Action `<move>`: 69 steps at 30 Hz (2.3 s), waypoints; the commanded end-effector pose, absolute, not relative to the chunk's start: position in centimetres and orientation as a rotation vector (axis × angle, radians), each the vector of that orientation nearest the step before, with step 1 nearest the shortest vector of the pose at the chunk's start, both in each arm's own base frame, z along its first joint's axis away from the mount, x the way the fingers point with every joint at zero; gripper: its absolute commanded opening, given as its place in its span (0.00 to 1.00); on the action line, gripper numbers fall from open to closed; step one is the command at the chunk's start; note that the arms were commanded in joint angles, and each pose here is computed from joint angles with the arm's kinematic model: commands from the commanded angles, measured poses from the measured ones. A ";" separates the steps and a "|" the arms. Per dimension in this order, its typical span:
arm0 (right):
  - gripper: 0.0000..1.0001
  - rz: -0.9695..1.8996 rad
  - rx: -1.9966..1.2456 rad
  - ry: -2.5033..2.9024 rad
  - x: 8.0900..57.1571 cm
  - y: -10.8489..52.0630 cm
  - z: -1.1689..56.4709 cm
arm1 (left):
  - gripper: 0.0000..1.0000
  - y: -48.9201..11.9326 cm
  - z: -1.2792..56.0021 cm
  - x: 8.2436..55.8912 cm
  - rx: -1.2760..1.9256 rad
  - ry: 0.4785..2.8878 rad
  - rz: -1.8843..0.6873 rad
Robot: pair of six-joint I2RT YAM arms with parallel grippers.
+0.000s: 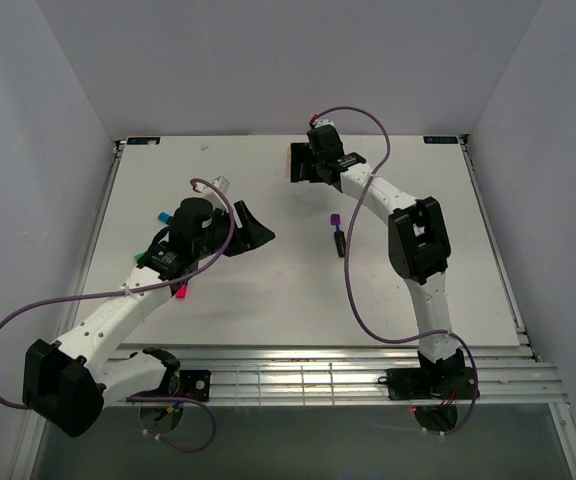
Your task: Open the pen caps
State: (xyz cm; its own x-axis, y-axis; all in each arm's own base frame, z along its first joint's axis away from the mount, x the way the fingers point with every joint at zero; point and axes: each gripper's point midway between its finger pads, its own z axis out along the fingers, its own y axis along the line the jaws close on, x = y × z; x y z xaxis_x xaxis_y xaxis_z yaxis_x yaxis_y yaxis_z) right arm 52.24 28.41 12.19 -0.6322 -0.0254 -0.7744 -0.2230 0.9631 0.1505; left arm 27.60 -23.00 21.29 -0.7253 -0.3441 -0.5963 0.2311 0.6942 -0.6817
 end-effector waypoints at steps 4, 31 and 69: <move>0.96 0.208 -0.080 2.205 56.7 27.7 11.8 | 0.72 -22.3 21.9 28.8 -0.156 2.128 -0.951; 0.63 0.411 0.009 2.147 62.0 31.2 6.6 | 0.72 -23.3 19.9 28.8 -0.166 2.146 -1.017; 0.33 0.180 0.029 2.421 57.5 25.8 -0.6 | 0.72 -23.6 19.2 28.0 -0.157 2.149 -1.065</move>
